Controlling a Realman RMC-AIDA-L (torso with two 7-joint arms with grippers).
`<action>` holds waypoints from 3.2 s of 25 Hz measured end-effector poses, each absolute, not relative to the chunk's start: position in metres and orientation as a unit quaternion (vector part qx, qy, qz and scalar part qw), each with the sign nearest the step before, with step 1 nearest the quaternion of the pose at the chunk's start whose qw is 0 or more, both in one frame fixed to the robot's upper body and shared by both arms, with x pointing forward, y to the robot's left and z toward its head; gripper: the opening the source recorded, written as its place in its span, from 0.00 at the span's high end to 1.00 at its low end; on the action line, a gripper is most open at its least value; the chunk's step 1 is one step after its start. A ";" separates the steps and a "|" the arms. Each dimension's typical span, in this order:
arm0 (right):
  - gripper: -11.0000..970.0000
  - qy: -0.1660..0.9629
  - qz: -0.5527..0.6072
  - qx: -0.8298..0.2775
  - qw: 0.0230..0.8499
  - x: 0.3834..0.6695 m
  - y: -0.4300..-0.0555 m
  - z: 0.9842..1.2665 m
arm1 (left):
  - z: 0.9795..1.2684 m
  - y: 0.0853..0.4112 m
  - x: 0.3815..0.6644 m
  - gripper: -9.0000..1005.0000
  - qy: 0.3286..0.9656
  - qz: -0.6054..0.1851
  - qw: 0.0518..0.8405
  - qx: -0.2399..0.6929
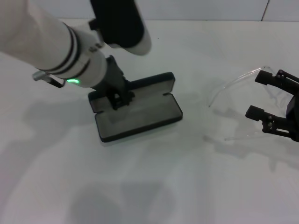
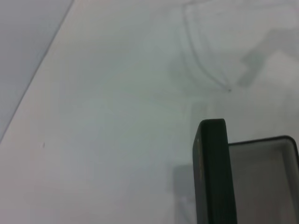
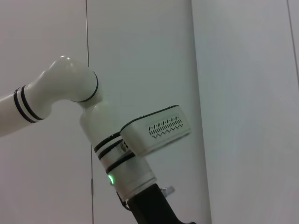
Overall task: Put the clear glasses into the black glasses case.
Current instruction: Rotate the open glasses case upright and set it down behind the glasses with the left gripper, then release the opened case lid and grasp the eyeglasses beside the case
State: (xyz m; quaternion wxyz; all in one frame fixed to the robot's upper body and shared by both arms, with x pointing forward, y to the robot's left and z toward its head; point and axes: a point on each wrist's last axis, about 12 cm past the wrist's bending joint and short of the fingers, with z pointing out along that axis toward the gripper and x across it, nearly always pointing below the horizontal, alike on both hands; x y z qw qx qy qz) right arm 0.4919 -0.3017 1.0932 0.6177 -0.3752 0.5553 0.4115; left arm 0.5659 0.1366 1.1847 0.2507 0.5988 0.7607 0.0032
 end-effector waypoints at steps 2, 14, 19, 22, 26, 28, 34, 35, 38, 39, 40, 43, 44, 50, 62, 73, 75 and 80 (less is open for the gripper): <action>0.15 0.555 0.412 -0.374 0.619 0.491 -0.302 1.093 | 1.182 0.130 0.565 0.74 0.747 0.007 0.257 0.613; 0.15 0.557 0.416 -0.357 0.623 0.481 -0.306 1.088 | 1.165 0.109 0.557 0.71 0.701 -0.003 0.267 0.661; 0.15 0.554 0.412 -0.352 0.632 0.479 -0.308 1.088 | 1.158 0.106 0.555 0.70 0.696 -0.003 0.265 0.668; 0.15 0.551 0.410 -0.348 0.638 0.479 -0.307 1.087 | 1.157 0.105 0.555 0.69 0.695 -0.004 0.268 0.667; 0.15 0.549 0.412 -0.347 0.639 0.479 -0.307 1.087 | 1.156 0.105 0.555 0.68 0.696 -0.005 0.271 0.665; 0.15 0.549 0.411 -0.347 0.639 0.479 -0.307 1.087 | 1.155 0.106 0.555 0.68 0.694 -0.005 0.271 0.666; 0.15 0.550 0.410 -0.348 0.639 0.480 -0.307 1.088 | 1.153 0.106 0.555 0.66 0.694 -0.008 0.271 0.667; 0.15 0.550 0.410 -0.348 0.639 0.480 -0.307 1.088 | 1.152 0.106 0.556 0.66 0.694 -0.008 0.272 0.666; 0.15 0.551 0.409 -0.348 0.639 0.480 -0.307 1.087 | 1.152 0.106 0.556 0.65 0.695 -0.006 0.273 0.665; 0.15 0.551 0.409 -0.347 0.639 0.481 -0.307 1.087 | 1.152 0.106 0.556 0.65 0.695 -0.006 0.273 0.665; 0.15 0.551 0.409 -0.347 0.639 0.481 -0.307 1.087 | 1.152 0.106 0.556 0.65 0.695 -0.006 0.274 0.664; 0.15 0.552 0.408 -0.347 0.639 0.480 -0.307 1.087 | 1.154 0.105 0.557 0.64 0.695 -0.007 0.281 0.662; 0.15 0.552 0.408 -0.346 0.639 0.480 -0.307 1.087 | 1.154 0.105 0.557 0.63 0.695 -0.008 0.282 0.661; 0.15 0.553 0.407 -0.345 0.639 0.479 -0.308 1.086 | 1.149 0.106 0.551 0.55 0.695 -0.011 0.286 0.660; 0.15 0.551 0.410 -0.345 0.640 0.478 -0.308 1.087 | 1.176 0.108 0.525 0.16 0.676 -0.072 0.353 0.643; 0.15 0.552 0.410 -0.344 0.640 0.477 -0.308 1.086 | 1.246 0.163 0.516 0.12 0.626 -0.298 0.515 0.504; 0.15 0.551 0.408 -0.342 0.642 0.478 -0.309 1.087 | 1.254 0.192 0.520 0.12 0.613 -0.357 0.547 0.446; 0.15 0.549 0.407 -0.327 0.652 0.479 -0.309 1.088 | 1.237 0.254 0.531 0.12 0.588 -0.482 0.574 0.305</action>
